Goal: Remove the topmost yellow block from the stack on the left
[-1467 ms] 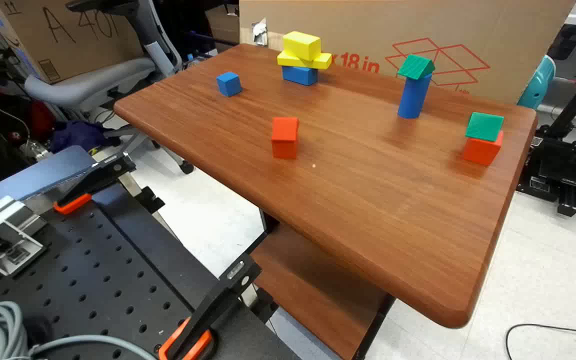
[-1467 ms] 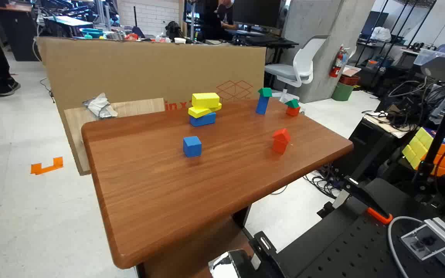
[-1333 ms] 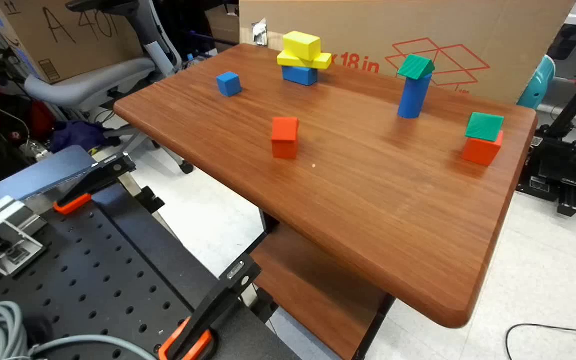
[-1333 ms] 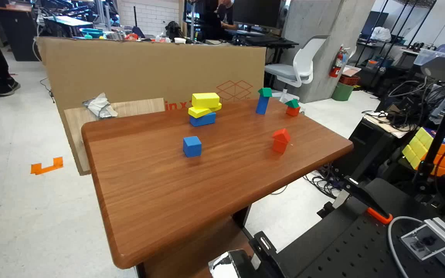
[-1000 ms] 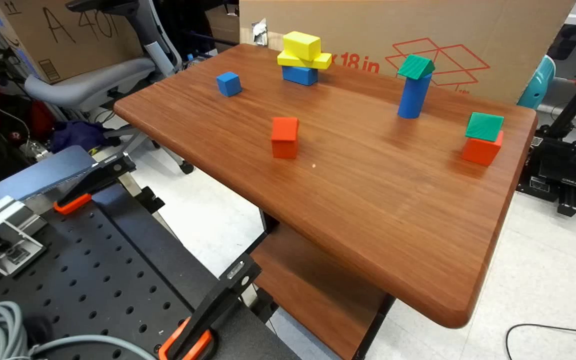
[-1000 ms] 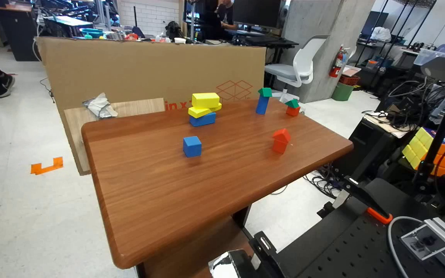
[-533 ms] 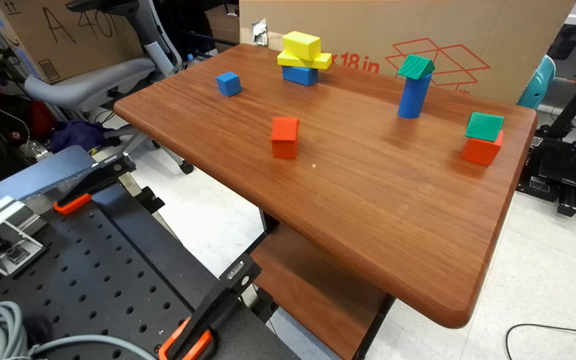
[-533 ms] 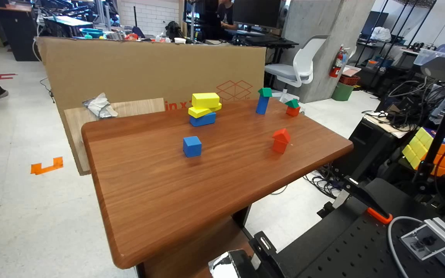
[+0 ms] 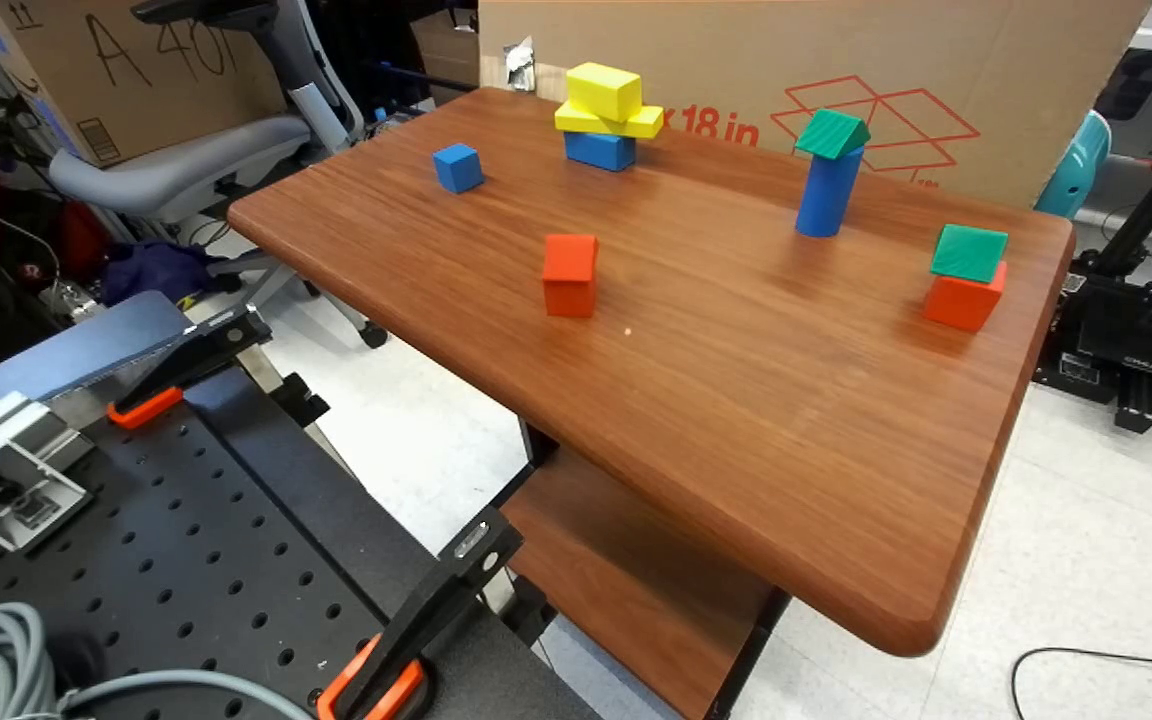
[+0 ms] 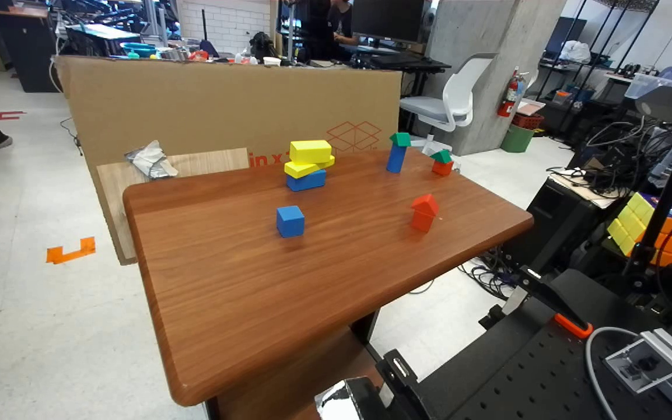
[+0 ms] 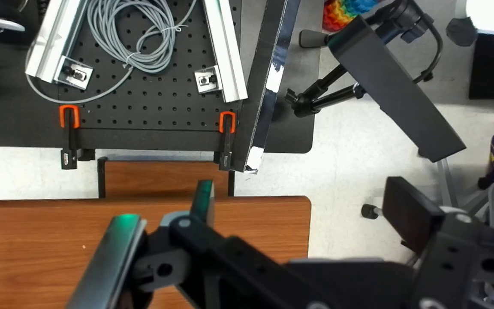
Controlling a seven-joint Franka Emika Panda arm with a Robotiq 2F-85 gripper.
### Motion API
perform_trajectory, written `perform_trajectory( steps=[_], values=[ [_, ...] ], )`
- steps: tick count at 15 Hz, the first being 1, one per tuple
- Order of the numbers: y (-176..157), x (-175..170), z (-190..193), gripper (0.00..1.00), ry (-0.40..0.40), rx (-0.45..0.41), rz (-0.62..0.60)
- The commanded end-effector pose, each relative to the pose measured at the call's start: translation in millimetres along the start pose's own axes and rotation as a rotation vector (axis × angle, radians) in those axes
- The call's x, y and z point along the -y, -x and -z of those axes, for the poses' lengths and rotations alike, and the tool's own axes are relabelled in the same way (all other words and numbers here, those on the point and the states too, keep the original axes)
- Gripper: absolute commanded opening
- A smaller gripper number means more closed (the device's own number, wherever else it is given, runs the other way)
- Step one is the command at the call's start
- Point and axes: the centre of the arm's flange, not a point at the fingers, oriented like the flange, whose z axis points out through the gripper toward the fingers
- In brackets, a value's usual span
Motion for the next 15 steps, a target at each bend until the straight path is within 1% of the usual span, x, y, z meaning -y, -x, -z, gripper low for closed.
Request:
perform_trajectory(
  steps=[1, 5, 8, 15],
  values=[
    [-36.8, -3.9, -12.6, 1.0, 0.029, -0.045, -0.031],
    [-91.9, -20.6, -28.7, 1.0, 0.067, -0.14, -0.048],
    [-131.9, -36.5, -43.1, 1.0, 0.086, -0.194, -0.068],
    [-213.2, -67.7, -70.9, 1.0, 0.09, -0.255, -0.106]
  ],
)
